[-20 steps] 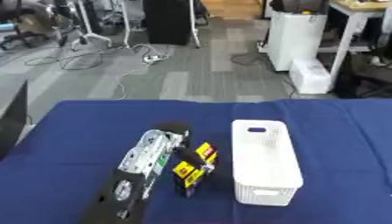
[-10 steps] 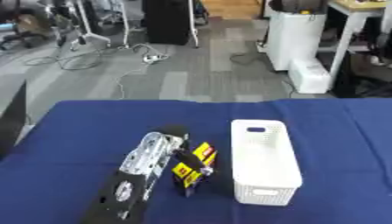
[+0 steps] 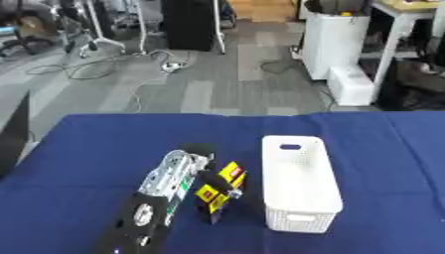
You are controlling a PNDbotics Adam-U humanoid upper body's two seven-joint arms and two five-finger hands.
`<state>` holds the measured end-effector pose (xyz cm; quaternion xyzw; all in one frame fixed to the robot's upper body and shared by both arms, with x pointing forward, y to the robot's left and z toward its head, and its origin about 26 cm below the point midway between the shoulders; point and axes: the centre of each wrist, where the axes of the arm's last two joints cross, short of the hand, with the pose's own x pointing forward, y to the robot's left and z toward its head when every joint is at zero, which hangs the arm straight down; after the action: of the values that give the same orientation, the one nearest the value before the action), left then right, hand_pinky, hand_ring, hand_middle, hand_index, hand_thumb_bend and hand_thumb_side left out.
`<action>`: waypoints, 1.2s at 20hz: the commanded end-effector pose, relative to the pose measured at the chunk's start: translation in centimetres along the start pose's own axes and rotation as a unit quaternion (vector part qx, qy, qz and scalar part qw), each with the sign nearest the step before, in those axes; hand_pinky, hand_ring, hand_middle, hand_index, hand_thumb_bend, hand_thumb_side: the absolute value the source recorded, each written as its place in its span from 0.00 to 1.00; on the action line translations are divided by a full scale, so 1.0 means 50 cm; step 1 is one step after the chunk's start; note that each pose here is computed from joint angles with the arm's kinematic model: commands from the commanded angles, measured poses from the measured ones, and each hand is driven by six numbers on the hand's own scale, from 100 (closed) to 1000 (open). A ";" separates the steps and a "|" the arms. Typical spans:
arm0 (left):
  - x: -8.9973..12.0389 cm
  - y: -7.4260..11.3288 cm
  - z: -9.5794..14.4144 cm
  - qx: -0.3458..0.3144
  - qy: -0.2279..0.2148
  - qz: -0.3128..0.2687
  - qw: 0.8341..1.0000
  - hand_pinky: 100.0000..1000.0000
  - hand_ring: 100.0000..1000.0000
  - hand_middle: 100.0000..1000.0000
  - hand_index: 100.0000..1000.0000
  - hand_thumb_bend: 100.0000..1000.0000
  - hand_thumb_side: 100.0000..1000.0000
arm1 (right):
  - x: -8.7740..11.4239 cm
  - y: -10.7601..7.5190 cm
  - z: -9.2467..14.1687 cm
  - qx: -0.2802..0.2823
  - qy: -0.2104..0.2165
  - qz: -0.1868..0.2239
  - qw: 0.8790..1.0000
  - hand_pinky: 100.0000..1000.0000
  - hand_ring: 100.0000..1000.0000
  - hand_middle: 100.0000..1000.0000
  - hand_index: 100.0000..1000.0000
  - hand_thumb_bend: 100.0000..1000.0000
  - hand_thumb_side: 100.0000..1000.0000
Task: Pick up objects on the table and place them in the box.
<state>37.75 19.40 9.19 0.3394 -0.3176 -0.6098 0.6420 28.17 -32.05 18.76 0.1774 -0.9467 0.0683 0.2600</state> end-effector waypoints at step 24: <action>-0.011 0.007 -0.050 -0.034 0.035 -0.030 0.998 0.49 0.72 0.80 0.68 0.87 0.65 | 0.013 -0.002 -0.028 0.014 -0.011 -0.001 1.000 0.17 0.40 0.49 0.49 0.00 1.00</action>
<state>39.52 19.70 6.90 0.3351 -0.2613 -0.6327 0.6474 28.29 -31.95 19.02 0.1837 -0.9457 0.0653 0.2602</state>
